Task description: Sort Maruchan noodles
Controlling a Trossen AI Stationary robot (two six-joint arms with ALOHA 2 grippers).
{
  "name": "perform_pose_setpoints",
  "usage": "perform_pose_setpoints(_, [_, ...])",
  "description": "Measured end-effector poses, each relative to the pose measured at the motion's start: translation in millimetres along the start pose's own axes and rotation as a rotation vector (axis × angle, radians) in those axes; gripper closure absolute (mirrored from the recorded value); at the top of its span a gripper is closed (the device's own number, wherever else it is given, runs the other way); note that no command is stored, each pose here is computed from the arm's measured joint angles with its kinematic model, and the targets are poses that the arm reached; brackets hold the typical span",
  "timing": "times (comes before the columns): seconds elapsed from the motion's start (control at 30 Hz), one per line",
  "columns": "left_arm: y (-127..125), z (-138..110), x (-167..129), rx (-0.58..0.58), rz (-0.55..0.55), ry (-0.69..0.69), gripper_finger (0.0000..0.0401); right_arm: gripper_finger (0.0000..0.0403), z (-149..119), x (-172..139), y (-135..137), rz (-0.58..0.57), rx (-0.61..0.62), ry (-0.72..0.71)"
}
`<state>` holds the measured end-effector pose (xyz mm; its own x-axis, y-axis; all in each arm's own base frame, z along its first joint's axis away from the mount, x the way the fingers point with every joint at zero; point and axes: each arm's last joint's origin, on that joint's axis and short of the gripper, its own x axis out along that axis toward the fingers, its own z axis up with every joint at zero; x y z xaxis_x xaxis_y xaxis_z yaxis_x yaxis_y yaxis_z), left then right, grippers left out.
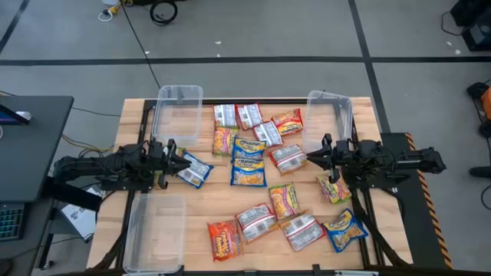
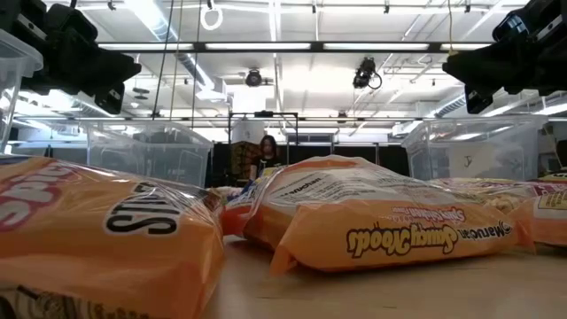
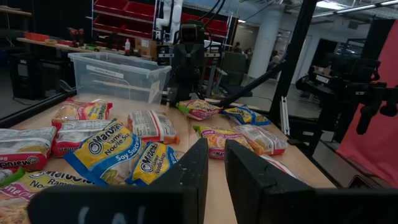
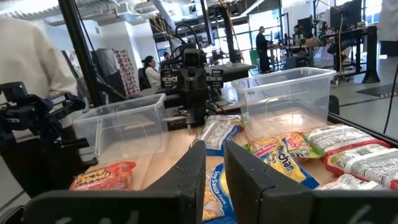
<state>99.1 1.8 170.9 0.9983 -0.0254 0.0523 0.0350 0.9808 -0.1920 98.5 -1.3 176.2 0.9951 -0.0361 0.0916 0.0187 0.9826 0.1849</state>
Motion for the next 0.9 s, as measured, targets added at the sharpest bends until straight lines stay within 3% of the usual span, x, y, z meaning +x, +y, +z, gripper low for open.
perform_pose_setpoints(0.73, [0.0,0.0,0.0,0.004,0.001,-0.001,0.0342,0.0338,-0.1,0.0,0.0,0.0,0.0,0.0])
perform_pose_setpoints(0.9, [0.9,0.2,0.0,0.105,0.031,-0.005,0.0342,0.0338,0.0,0.0,0.0,0.0,0.0,0.0])
